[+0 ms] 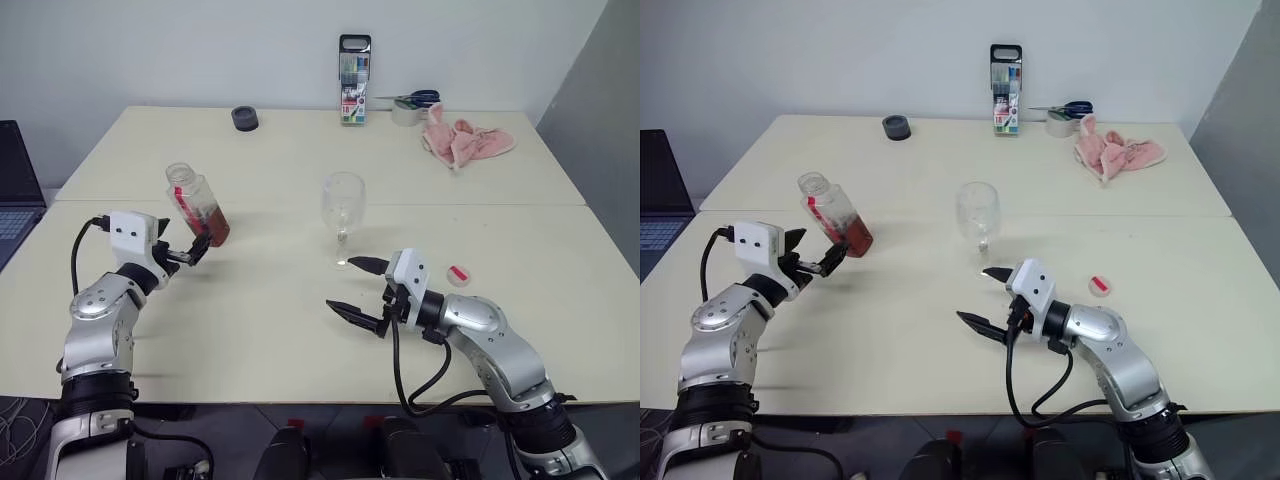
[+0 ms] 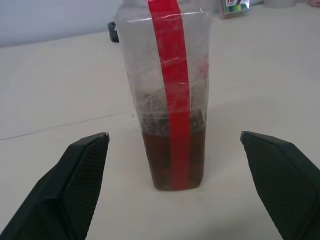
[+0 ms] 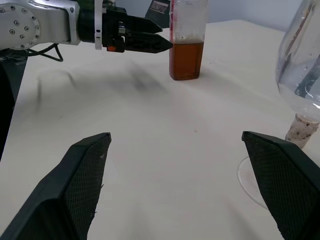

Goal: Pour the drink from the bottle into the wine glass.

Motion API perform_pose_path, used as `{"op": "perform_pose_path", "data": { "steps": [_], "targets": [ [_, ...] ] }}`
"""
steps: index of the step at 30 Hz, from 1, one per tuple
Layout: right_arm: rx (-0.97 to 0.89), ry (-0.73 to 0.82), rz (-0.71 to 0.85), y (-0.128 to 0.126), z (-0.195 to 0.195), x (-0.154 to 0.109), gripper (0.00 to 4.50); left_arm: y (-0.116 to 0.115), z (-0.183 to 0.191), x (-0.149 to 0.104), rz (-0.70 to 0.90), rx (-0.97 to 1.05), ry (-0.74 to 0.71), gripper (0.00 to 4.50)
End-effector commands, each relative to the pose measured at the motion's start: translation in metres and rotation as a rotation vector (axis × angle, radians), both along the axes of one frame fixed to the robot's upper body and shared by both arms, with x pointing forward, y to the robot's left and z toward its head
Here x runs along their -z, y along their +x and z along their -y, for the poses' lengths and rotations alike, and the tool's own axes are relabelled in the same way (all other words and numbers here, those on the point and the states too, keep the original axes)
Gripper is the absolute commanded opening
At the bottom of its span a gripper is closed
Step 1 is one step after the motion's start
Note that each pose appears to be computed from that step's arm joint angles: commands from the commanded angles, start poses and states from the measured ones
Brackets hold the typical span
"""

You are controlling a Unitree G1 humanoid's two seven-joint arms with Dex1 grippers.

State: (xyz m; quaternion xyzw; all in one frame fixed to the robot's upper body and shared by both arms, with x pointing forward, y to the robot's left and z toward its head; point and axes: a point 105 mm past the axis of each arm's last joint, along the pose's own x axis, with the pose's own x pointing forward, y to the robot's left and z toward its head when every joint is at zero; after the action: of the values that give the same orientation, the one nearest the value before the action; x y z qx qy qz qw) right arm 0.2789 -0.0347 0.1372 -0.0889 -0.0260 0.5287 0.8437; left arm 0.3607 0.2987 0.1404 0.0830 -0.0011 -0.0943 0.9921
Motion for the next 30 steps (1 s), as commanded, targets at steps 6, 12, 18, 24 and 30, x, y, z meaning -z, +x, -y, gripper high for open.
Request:
{"op": "perform_pose_path", "data": {
  "steps": [6,12,18,24,30],
  "targets": [
    [-0.025,0.008,0.065,-0.003,-0.005,-0.016,4.47,0.012,-0.002,-0.02,0.042,0.018,0.036,4.5],
    [-0.032,0.009,0.075,-0.002,-0.007,-0.018,4.47,0.021,0.003,-0.023,0.042,0.047,0.038,4.5],
    [-0.028,0.011,0.077,-0.001,-0.007,-0.019,4.47,0.031,0.001,-0.029,0.055,0.035,0.014,4.5],
    [-0.024,0.013,0.08,-0.001,-0.008,-0.02,4.47,0.038,0.001,-0.03,0.057,0.041,0.001,4.5],
    [-0.012,0.012,0.084,0.0,-0.007,-0.021,4.5,0.043,0.002,-0.027,0.049,0.05,-0.01,2.88]
  ]
}}
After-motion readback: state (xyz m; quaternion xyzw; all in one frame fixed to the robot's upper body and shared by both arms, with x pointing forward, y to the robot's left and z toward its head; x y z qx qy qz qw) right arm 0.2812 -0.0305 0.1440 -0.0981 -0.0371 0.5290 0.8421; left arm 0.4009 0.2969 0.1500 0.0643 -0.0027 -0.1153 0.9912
